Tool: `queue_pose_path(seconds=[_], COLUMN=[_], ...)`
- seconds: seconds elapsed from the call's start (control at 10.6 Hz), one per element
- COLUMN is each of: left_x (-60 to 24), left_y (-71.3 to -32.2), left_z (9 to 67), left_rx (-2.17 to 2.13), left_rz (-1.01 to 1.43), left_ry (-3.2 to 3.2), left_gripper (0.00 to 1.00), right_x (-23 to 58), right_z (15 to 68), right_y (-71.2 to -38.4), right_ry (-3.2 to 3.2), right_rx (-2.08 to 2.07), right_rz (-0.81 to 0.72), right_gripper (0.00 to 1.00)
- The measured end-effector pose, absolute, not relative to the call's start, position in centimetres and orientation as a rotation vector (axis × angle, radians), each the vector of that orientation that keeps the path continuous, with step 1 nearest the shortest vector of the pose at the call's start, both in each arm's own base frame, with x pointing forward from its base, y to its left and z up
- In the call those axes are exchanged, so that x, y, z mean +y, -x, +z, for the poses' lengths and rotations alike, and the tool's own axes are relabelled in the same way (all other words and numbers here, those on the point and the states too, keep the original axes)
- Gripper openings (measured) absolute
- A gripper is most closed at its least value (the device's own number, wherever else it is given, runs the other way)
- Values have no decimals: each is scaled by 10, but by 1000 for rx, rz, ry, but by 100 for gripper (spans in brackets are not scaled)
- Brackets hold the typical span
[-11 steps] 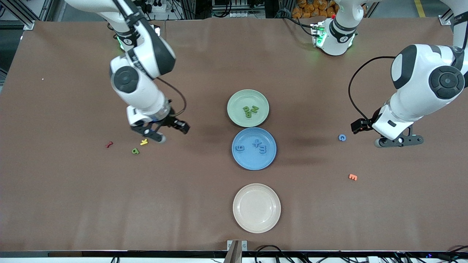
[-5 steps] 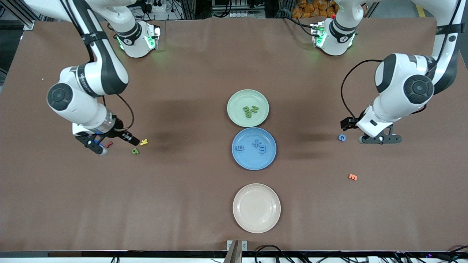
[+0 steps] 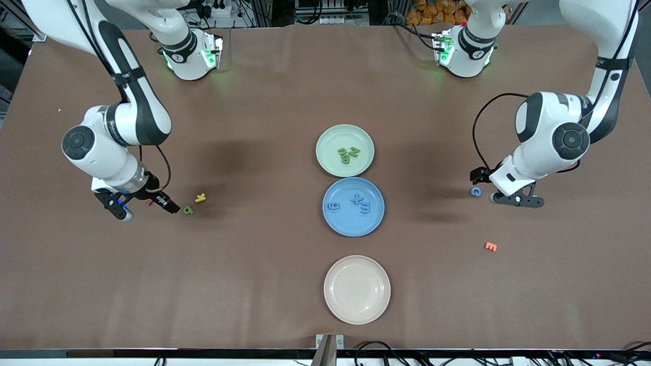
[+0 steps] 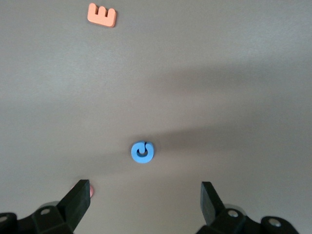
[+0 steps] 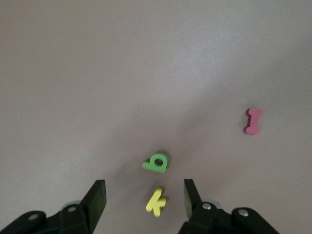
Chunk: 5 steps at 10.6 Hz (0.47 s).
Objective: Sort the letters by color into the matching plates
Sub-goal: 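Grasp blue c with the left gripper while the right gripper grasps green a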
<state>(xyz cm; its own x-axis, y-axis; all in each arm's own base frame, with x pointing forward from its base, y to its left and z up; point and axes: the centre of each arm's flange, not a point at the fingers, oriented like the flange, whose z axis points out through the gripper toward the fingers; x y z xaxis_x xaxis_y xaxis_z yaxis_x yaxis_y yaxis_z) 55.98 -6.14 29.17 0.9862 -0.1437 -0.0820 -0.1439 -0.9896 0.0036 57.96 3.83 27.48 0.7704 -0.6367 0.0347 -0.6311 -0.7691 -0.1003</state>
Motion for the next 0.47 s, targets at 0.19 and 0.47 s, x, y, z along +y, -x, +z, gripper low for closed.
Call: queue_pose_path(seconds=[0.19, 0.47], left_x=[-62, -59], left_y=[-563, -562], left_z=[270, 239], left_rx=[226, 224], left_rz=[127, 170], left_ry=[3142, 3149], left_gripper=[100, 100], right_x=[38, 52], right_z=[250, 222], right_y=[-581, -581], right_ry=[2865, 2869], right_rx=[1050, 1021], right_rz=[-99, -109], right_gripper=[73, 73])
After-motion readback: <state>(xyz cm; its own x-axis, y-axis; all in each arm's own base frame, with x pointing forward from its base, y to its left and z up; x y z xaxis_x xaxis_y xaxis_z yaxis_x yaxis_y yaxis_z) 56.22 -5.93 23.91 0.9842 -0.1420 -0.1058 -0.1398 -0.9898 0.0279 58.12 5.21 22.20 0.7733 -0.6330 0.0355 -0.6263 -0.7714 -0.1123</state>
